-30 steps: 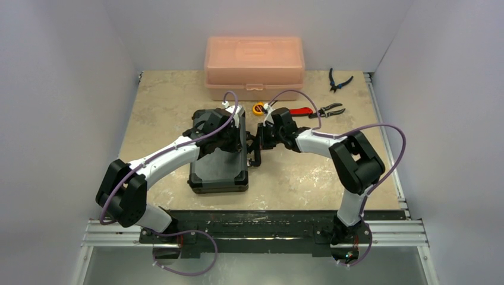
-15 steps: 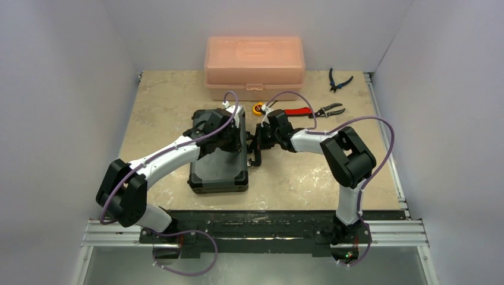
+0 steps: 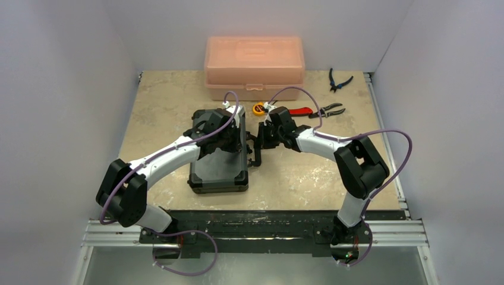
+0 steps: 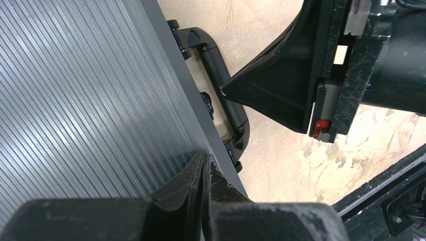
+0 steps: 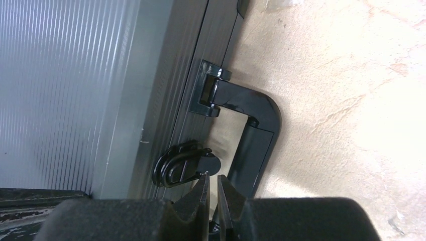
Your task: Pack up texas hold em set
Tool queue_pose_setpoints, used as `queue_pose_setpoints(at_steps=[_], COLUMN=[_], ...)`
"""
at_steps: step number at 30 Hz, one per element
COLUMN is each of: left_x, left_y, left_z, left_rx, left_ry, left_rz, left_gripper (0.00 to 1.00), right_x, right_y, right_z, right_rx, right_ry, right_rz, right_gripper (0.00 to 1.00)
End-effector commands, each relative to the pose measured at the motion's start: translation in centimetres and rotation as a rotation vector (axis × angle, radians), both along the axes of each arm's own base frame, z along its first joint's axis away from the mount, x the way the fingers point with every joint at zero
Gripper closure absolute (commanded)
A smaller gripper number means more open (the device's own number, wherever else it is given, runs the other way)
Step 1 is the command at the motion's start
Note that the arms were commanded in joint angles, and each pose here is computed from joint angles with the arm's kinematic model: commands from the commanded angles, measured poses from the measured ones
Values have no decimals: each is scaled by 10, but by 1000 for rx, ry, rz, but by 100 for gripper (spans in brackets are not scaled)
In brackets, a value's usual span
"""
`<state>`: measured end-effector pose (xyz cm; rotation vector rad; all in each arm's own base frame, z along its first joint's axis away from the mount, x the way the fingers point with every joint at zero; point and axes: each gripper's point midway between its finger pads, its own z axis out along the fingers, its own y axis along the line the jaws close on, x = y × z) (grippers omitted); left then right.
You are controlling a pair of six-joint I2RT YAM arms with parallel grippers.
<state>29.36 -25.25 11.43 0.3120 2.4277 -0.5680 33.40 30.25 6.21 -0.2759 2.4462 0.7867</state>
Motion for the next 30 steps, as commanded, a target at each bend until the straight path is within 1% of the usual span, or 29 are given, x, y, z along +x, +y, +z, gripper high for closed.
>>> queue_pose_setpoints(at_steps=[1, 7, 12, 18, 24, 30], left_x=[-45, -47, -47, -48, -50, -50], left_y=[-3, -4, -3, -3, 0, 1], left_z=[-46, -44, -45, -46, -46, -41], left_rx=[67, 66, 69, 70, 75, 75], left_ry=[200, 197, 194, 195, 195, 185], left_rz=[-70, -74, -75, -74, -72, -72], left_gripper=[100, 100, 100, 100, 100, 100], right_x=[7, -6, -25, -34, -32, -26], right_y=[1, 7, 16, 16, 15, 10], right_z=[26, 8, -19, -54, -57, -43], right_rx=[-4, -17, -41, -76, -87, -118], right_ry=[-58, -28, 17, 83, 78, 41], right_rz=[-4, 23, 54, 65, 64, 51], right_gripper=[86, 90, 93, 96, 96, 96])
